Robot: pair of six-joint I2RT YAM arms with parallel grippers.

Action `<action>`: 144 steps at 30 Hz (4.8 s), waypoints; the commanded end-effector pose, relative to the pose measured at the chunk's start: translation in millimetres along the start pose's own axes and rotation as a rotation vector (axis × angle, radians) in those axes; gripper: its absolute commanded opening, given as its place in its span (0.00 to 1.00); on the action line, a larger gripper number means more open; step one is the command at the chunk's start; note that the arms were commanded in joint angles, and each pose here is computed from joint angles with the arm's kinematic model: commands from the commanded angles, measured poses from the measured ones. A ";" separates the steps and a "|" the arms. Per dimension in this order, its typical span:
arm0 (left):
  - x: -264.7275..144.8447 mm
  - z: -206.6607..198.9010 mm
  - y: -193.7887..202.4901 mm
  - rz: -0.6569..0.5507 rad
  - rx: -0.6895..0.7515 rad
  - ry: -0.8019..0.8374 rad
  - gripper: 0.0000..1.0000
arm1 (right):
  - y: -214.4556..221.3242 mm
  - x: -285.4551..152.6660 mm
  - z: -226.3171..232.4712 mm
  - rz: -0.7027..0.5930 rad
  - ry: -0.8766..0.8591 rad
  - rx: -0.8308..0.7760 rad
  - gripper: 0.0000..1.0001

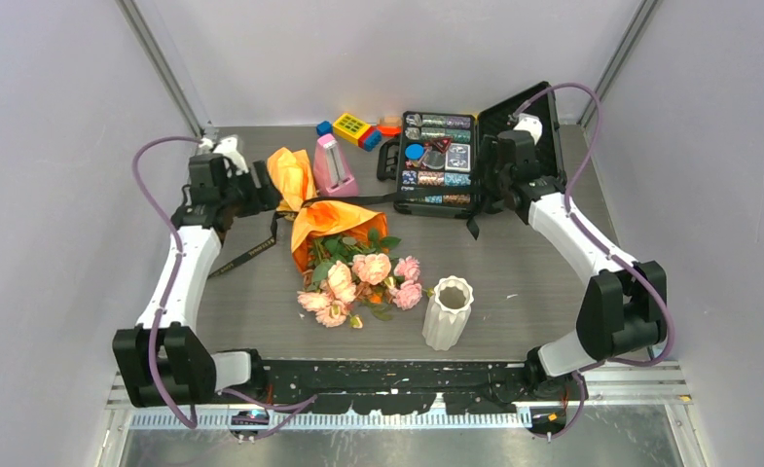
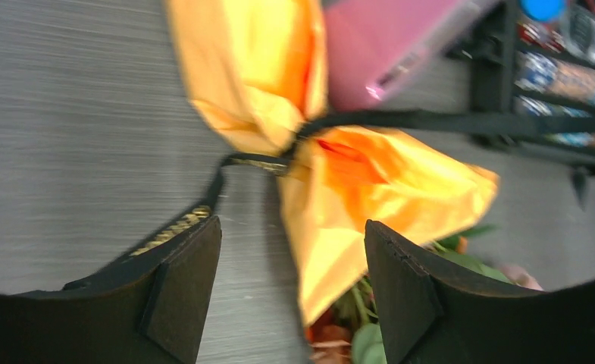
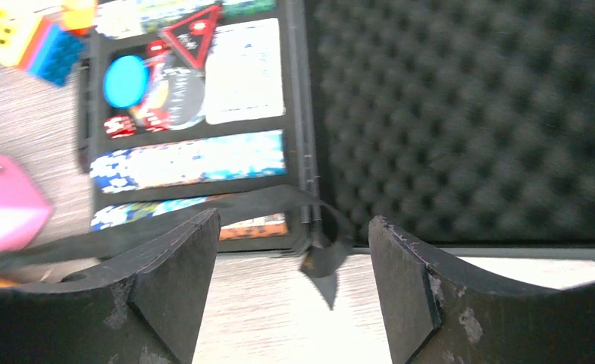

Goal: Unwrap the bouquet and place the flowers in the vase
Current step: Untie the ribbon from the wrapping paper.

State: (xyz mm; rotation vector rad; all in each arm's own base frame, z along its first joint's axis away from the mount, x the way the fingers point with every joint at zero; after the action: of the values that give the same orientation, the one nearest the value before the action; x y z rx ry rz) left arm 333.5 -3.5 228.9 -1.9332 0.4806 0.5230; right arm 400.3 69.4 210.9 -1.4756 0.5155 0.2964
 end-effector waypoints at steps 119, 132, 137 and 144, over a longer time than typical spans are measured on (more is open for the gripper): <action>92.0 -28.6 126.4 0.389 -0.209 0.054 0.30 | 116.0 -6.1 357.6 0.252 -0.905 -0.350 0.45; 73.9 -25.9 137.6 0.282 -0.285 0.098 0.21 | 153.8 1.6 347.6 0.325 -0.871 -0.348 0.18; 80.4 -20.6 156.1 0.330 -0.289 0.105 0.03 | 141.5 -4.7 349.3 0.304 -0.875 -0.343 0.18; 85.9 -16.3 166.9 0.351 -0.279 0.104 0.00 | 106.9 -28.0 357.9 0.235 -0.910 -0.317 0.32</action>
State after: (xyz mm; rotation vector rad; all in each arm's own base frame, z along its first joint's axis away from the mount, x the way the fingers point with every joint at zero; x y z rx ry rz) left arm 316.4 -89.0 71.8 -2.1661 0.8376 0.7685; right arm 377.0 423.9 75.6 -1.4245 0.0040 1.2785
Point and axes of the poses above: each gripper's point midway between its finger pads, its own x axis out along the fingers, its own z axis along the line the jaws close on, y = z × x, the point moved 4 cm from there along -x, back along the fingers, and after that the axes turned 9 degrees about -x, right-handed, at the moved point
